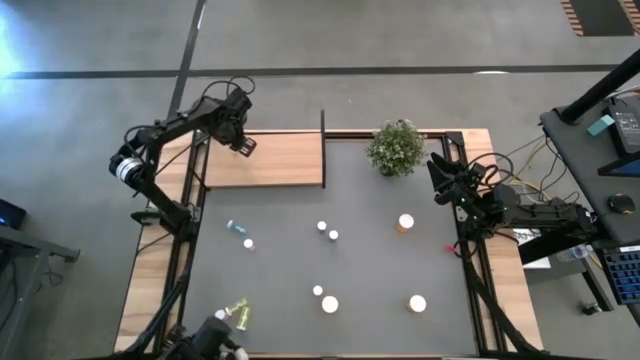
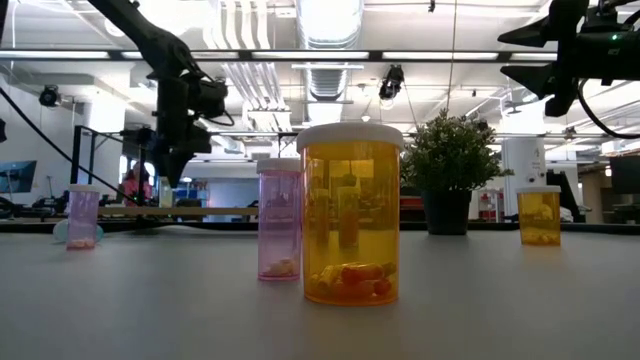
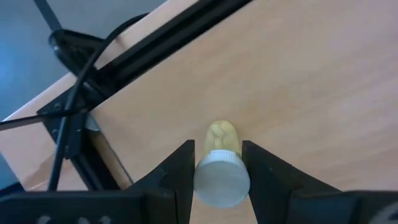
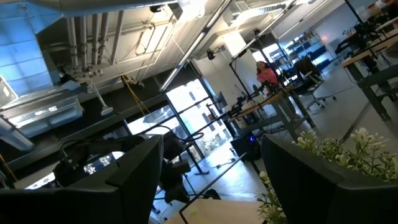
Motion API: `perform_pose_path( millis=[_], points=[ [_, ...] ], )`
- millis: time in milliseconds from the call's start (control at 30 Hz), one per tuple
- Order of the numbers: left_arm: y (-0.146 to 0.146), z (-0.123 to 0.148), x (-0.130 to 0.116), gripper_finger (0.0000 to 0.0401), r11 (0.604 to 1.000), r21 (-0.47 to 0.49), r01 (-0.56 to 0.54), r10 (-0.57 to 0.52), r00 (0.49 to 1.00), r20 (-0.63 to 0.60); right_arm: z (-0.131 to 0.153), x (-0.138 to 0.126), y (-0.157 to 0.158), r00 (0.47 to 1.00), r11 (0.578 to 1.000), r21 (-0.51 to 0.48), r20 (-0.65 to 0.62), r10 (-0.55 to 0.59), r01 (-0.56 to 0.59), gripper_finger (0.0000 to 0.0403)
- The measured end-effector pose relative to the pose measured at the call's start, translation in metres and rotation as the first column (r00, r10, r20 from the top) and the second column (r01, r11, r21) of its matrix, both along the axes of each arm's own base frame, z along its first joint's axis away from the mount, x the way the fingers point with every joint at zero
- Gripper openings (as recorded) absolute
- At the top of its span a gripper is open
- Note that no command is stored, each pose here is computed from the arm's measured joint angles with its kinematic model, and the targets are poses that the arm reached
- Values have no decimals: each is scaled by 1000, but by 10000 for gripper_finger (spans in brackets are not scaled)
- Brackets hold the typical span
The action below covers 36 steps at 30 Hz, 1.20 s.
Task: Pick and place medicine bottles onto shelf by color
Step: Put the top yellow pill bottle on the shelf
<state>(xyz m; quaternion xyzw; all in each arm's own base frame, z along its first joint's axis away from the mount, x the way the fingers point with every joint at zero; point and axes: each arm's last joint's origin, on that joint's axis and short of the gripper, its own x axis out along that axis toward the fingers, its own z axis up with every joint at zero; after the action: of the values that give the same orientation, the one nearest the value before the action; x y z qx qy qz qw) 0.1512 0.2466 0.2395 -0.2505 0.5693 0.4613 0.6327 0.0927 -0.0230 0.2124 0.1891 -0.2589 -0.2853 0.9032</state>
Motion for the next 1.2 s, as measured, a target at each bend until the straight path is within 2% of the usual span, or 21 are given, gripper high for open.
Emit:
perform_pose_path(
  millis=[333, 933, 1200],
  points=[
    [8, -1, -11, 103, 999, 11, -46, 46, 999, 8, 0, 0, 0, 1000, 1000, 0, 0, 0, 0, 260],
    [9, -1, -10, 103, 999, 4, -34, 34, 999, 34, 0, 0, 0, 1000, 1000, 0, 0, 0, 0, 260],
    [9, -1, -10, 103, 998, -4, 65, -65, 998, 7, 0, 0, 0, 1000, 1000, 0, 0, 0, 0, 260]
  ],
)
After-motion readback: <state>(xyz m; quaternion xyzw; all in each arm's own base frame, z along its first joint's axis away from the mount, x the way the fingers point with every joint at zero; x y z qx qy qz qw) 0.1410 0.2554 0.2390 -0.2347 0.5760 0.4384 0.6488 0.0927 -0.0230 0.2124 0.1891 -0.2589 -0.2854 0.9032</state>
